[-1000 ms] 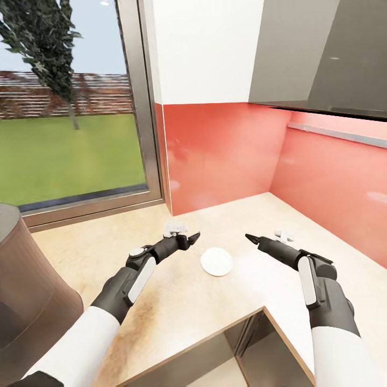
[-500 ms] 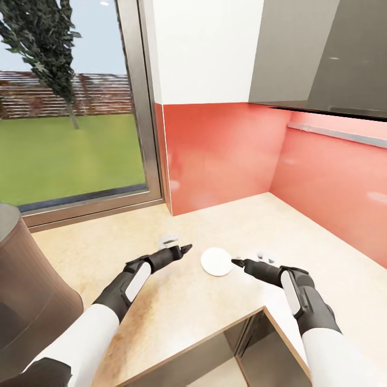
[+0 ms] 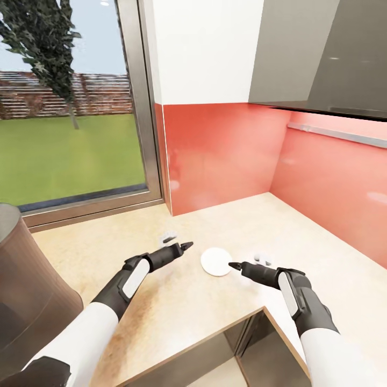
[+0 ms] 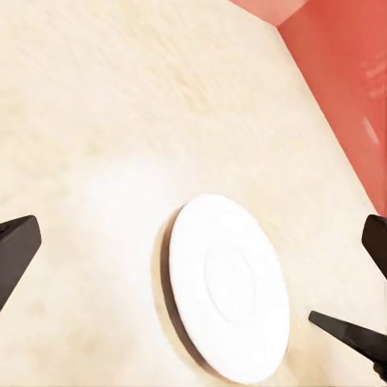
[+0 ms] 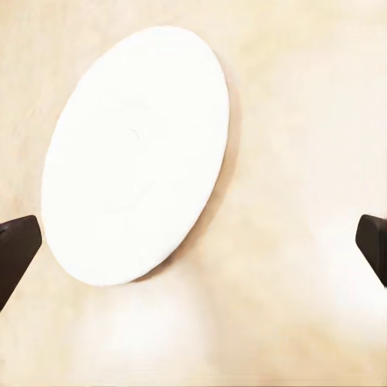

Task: Set up a coffee station on the kitchen countertop: keep the coffee maker on the countertop, move the bottle of coffee from the kitchen shelf to the counter next to the coffee maker, place a paper coffee filter on top of the coffee maker, put the saucer next to the coffee maker with the coffee cup on the saucer, and place the electric kettle next to the coffee maker.

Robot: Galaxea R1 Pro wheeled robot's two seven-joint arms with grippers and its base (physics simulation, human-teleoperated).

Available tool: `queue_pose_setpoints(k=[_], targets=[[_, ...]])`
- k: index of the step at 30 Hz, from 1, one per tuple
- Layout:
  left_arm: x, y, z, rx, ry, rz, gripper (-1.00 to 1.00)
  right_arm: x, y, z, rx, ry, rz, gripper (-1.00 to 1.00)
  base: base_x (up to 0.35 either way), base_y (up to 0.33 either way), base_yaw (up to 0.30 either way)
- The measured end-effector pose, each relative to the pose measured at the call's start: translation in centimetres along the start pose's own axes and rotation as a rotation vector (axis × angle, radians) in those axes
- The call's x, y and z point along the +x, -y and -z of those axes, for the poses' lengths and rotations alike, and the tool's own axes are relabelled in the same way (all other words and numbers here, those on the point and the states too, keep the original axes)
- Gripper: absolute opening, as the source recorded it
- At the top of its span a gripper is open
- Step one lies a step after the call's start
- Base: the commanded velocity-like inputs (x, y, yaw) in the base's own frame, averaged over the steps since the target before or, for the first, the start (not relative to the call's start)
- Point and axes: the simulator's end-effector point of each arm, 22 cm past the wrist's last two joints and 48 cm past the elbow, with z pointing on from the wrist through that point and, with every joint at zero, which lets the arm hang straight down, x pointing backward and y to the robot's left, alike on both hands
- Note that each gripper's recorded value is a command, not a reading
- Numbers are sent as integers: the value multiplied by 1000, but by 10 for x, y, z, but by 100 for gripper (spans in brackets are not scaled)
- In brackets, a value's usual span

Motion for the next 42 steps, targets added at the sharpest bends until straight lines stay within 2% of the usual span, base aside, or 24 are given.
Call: queue_pose_setpoints(k=[10, 42], targets=[[3, 1, 0, 3, -1, 9, 100, 13, 5, -3, 7, -37, -19, 100, 77, 0, 0], [8, -2, -3, 2, -4, 22, 100, 21, 8, -6, 10, -62, -39, 100, 27, 0, 44]])
